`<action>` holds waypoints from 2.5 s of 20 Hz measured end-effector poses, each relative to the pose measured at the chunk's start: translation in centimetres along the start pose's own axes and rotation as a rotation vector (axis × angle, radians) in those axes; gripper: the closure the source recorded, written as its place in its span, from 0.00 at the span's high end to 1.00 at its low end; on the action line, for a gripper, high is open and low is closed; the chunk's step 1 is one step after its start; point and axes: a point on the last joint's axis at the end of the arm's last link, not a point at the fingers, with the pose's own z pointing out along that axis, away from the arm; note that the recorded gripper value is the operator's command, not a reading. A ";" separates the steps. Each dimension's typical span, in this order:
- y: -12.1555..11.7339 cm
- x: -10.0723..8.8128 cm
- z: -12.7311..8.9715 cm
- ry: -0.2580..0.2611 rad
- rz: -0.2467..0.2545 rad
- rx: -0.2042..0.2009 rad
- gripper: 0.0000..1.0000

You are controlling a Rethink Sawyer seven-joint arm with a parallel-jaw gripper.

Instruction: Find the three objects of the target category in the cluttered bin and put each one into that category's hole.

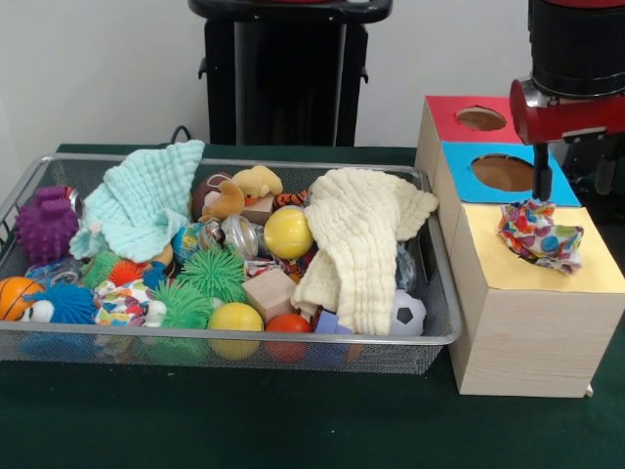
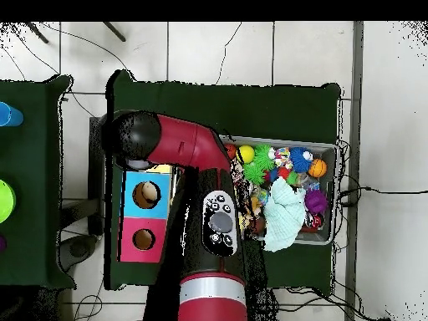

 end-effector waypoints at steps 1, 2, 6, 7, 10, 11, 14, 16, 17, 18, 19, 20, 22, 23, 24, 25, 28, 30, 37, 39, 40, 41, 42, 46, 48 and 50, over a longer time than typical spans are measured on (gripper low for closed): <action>0.0 0.0 0.1 0.001 0.000 0.000 1.00; 0.0 0.0 0.1 0.001 0.000 0.000 1.00; 0.0 0.0 0.2 0.003 0.000 0.001 1.00; 0.0 0.1 0.2 0.004 0.000 0.001 1.00; -0.3 0.2 0.8 0.010 0.001 0.014 0.00; -0.4 0.2 0.9 0.011 0.001 0.015 0.00; -0.8 0.5 1.5 0.021 0.004 0.025 0.00; -0.9 0.6 1.9 0.026 0.005 0.029 0.00; -0.9 0.6 2.0 0.029 0.005 0.030 0.00; -1.0 0.7 2.4 0.034 0.005 0.031 0.00; -1.0 0.7 2.8 0.038 0.006 0.032 0.00; -1.0 0.8 3.1 0.042 0.005 0.033 0.00; -1.0 0.9 4.1 0.053 0.003 0.038 0.00; -1.0 1.1 5.3 0.059 0.000 0.044 0.00; -1.0 1.1 5.7 0.057 -0.001 0.048 0.00; -1.0 1.1 6.0 0.053 -0.002 0.050 0.00; -1.0 0.5 7.1 0.017 -0.006 0.063 0.00; -1.0 0.0 8.6 -0.026 -0.008 0.073 0.00; -1.7 -1.1 11.6 -0.155 -0.001 0.102 0.00; -1.7 -1.1 11.6 -0.156 -0.002 0.105 0.00; -1.7 -1.1 11.6 -0.157 -0.002 0.106 0.00; -1.7 -1.1 11.6 -0.157 -0.003 0.106 0.00; -1.6 -1.1 11.6 -0.157 -0.004 0.107 0.00; -1.5 -0.9 11.5 -0.153 -0.002 0.107 0.00; -1.3 -0.8 11.2 -0.141 0.000 0.102 0.00; -1.1 -0.6 10.8 -0.125 0.002 0.096 0.00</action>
